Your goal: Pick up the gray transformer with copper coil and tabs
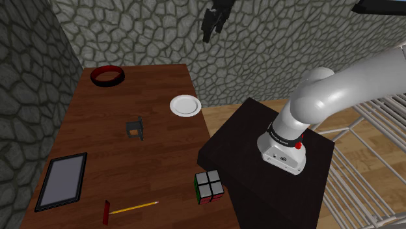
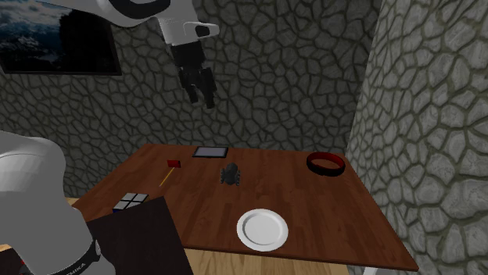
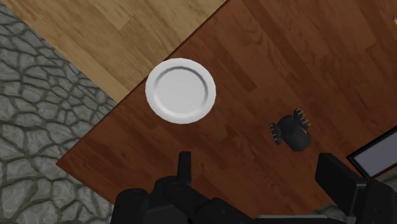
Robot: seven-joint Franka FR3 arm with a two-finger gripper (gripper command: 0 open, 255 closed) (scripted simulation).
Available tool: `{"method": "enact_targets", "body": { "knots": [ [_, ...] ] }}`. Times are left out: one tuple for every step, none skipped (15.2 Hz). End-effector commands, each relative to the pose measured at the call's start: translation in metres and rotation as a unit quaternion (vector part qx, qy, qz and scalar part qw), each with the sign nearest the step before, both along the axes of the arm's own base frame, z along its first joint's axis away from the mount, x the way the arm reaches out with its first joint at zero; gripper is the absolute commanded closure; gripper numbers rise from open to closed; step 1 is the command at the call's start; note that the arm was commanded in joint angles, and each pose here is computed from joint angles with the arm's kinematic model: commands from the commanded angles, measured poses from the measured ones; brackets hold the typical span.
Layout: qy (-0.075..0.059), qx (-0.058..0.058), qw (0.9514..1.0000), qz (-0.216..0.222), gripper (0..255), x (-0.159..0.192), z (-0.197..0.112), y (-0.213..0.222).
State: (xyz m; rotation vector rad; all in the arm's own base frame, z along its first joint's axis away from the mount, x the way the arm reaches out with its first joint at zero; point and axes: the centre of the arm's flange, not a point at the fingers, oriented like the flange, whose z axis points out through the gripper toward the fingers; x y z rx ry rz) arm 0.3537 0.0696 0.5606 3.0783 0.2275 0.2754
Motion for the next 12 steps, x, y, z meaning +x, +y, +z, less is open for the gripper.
{"method": "enact_targets", "body": {
  "knots": [
    [0.003, 0.002, 1.0000, 0.000, 0, 0.011, -0.021, 0.015],
    [0.005, 0.003, 1.0000, 0.000, 0, 0.017, -0.031, 0.021],
    [0.007, 0.004, 1.0000, 0.000, 0, 0.022, -0.041, 0.027],
    [0.008, 0.004, 1.0000, 0.000, 0, 0.028, -0.051, 0.034],
    [0.010, 0.005, 0.9999, 0.000, 0, 0.034, -0.061, 0.040],
    [0.012, 0.006, 0.9999, 0.000, 0, 0.039, -0.071, 0.047],
    [0.014, 0.007, 0.9999, 0.000, 0, 0.045, -0.081, 0.053],
    [0.016, 0.008, 0.9998, 0.000, 0, 0.050, -0.091, 0.060],
    [0.018, 0.009, 0.9998, 0.000, 0, 0.056, -0.102, 0.066],
    [0.019, 0.009, 0.9998, 0.000, 0, 0.061, -0.112, 0.073],
    [0.021, 0.010, 0.9997, 0.000, 0, 0.066, -0.122, 0.079],
    [0.023, 0.011, 0.9997, 0.000, 0, 0.072, -0.132, 0.086]
  ]
}}
